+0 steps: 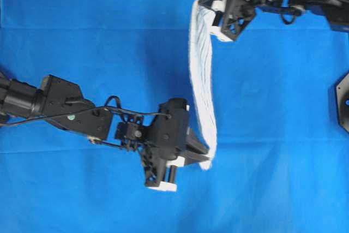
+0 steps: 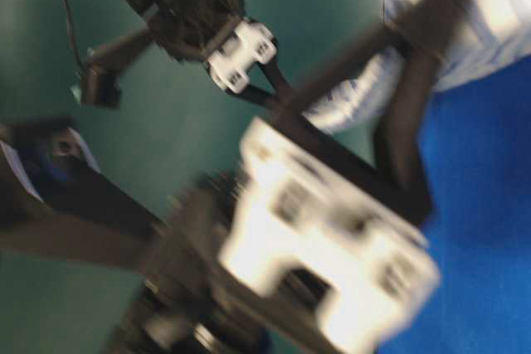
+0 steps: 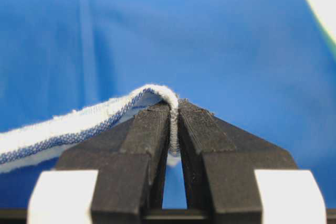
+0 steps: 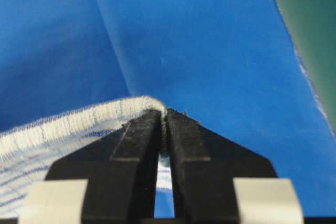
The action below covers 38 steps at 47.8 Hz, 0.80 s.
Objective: Fold the blue towel.
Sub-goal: 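Lift the strip and rotate it to lie vertically, left gripper swinging down, then lower the strip onto the table and open both grippers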
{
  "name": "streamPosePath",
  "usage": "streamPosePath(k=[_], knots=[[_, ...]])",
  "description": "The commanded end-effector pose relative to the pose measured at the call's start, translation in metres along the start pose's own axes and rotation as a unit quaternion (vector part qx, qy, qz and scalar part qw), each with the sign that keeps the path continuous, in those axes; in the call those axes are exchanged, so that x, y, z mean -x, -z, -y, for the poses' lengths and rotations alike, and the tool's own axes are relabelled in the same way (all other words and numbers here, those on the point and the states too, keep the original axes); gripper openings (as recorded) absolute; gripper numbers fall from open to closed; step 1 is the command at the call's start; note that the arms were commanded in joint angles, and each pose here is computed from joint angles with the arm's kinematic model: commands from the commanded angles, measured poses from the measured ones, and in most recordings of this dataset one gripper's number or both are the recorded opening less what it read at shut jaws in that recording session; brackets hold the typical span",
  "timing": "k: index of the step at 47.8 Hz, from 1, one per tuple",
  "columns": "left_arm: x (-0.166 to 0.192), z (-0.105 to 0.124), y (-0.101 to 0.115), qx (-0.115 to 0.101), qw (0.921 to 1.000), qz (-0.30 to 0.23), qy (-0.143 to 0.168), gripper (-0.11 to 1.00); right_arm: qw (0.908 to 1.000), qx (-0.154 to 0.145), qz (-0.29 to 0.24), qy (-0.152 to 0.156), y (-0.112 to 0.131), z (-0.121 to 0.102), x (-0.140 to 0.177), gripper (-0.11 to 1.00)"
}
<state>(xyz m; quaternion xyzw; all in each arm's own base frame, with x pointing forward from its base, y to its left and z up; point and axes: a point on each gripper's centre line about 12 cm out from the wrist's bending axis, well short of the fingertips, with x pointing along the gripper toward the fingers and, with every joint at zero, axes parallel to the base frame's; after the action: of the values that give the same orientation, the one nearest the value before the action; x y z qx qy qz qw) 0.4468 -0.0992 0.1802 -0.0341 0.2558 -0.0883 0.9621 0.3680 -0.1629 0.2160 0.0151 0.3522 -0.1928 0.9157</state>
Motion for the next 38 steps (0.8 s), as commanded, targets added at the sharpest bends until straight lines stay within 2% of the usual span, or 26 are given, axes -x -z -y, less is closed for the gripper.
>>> streamPosePath(k=[1, 8, 18, 38], knots=[[0.018, 0.002, -0.009, 0.003, 0.9997, 0.026, 0.004, 0.03, 0.9999, 0.003, 0.014, 0.002, -0.016, 0.002, -0.009, 0.06], [0.034, 0.004, 0.012, 0.019, 0.9992, 0.034, 0.009, 0.02, 0.9998, 0.015, 0.010, 0.005, -0.025, 0.001, -0.026, 0.06], [0.038, 0.004, 0.035, 0.054, 0.9983, 0.018, 0.010, 0.02, 0.9993, 0.033, 0.012, 0.009, -0.028, 0.003, -0.026, 0.06], [0.038, 0.002, 0.037, 0.057, 0.9982, 0.015, 0.008, 0.03, 0.9992, 0.038, 0.012, 0.008, -0.027, 0.002, -0.026, 0.06]])
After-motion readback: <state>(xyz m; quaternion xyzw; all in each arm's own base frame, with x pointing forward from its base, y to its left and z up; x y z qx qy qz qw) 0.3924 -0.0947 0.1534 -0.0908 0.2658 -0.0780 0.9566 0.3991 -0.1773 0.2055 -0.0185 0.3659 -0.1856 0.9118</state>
